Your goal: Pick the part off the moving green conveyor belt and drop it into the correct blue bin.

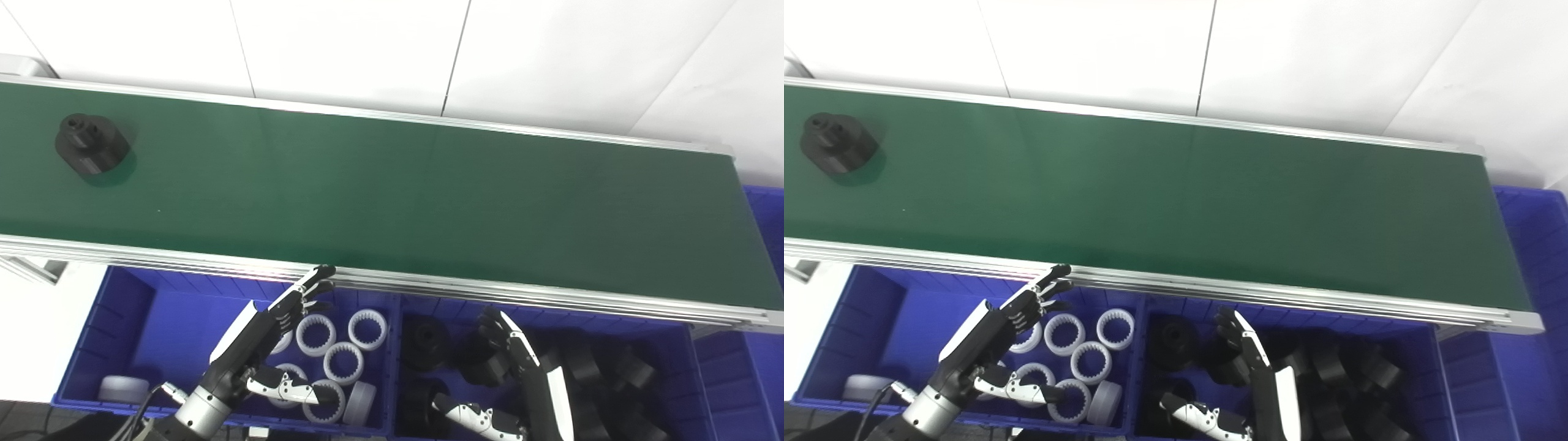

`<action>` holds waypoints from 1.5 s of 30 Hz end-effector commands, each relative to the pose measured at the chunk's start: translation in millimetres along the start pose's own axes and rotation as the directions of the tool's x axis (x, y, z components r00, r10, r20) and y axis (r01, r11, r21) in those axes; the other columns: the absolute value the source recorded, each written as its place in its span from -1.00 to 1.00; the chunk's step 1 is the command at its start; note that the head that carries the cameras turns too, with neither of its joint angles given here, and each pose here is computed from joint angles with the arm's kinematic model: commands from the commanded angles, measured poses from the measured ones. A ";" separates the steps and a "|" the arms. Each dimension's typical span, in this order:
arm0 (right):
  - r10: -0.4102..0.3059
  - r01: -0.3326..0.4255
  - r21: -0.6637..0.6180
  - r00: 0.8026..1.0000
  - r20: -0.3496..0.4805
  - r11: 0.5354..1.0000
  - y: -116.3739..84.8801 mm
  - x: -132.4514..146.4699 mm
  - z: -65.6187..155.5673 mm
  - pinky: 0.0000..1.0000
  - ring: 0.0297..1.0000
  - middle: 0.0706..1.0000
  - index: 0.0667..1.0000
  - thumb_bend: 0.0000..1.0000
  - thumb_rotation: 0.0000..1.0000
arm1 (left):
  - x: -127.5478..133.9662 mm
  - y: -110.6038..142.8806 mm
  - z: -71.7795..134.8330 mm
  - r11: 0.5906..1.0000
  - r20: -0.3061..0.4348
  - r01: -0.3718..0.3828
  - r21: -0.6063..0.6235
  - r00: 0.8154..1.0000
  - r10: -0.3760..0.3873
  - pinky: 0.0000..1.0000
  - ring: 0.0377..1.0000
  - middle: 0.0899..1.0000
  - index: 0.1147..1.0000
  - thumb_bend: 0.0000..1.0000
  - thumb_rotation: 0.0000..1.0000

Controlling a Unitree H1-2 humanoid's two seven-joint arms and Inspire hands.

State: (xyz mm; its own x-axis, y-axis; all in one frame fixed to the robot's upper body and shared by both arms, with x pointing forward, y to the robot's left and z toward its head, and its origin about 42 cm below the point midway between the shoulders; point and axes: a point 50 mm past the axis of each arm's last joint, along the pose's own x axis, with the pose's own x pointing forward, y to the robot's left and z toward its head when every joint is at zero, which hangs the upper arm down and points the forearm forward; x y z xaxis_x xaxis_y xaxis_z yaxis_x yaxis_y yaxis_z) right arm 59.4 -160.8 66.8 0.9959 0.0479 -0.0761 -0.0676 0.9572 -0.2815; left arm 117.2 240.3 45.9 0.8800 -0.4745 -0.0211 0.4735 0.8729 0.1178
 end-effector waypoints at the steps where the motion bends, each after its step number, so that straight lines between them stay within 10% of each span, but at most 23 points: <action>1: -0.008 0.008 0.011 1.000 0.001 1.000 8.6 0.7 6.2 0.53 0.62 0.65 0.71 0.58 -0.42 | -2.2 12.2 3.1 1.000 0.032 0.003 0.014 0.999 -0.003 0.68 0.88 1.00 0.87 0.43 -0.78; 45: -0.003 0.003 0.016 1.000 0.003 1.000 -8.9 -6.3 -23.1 0.54 0.66 0.68 0.77 0.45 -0.49 | 3.3 -6.0 -15.5 0.999 -0.023 0.035 -0.017 0.999 -0.036 0.47 0.73 0.87 0.75 0.51 -0.81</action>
State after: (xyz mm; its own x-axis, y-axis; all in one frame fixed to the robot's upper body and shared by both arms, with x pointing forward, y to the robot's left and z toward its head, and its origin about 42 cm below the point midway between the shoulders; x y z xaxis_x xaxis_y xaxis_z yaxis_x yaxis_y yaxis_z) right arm 51.2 -172.6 41.5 0.9881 0.0455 -0.1470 -0.0871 0.9529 -0.2905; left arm 115.8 237.8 25.7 0.8594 -0.5038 -0.0873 0.5105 0.8549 0.0926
